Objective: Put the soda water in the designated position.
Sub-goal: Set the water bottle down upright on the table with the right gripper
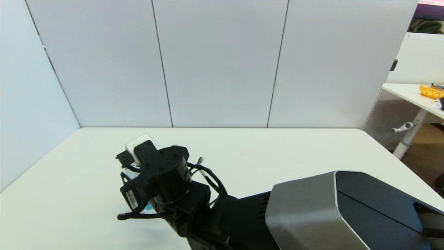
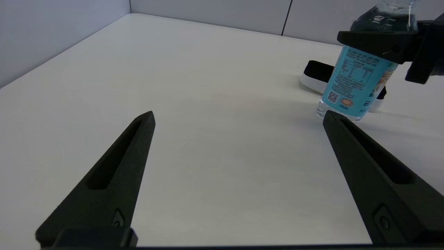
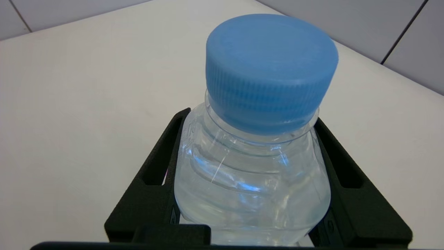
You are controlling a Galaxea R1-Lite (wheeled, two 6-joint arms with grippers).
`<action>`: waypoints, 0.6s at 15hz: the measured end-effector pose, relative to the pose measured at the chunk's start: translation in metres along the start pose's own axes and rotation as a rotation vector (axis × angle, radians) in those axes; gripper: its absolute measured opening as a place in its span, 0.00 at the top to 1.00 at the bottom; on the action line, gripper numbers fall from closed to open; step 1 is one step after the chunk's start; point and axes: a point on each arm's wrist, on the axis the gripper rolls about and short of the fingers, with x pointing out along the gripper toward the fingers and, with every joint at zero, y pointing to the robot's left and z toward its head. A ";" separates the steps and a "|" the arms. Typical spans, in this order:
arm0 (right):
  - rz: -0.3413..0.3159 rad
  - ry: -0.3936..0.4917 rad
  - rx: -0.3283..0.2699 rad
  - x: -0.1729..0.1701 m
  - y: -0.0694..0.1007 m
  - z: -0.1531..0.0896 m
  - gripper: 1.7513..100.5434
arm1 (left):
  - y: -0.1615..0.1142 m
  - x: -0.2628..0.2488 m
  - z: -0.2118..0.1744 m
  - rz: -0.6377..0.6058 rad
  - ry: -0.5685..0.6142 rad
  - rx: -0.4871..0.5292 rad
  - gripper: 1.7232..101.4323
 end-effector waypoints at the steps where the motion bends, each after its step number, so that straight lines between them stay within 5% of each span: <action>1: -0.003 -0.001 0.001 0.002 -0.002 -0.001 0.44 | 0.000 0.000 0.000 0.000 0.000 0.000 0.04; 9: -0.013 0.002 -0.017 0.004 -0.004 -0.002 0.44 | 0.000 0.000 0.000 0.000 0.000 0.000 0.04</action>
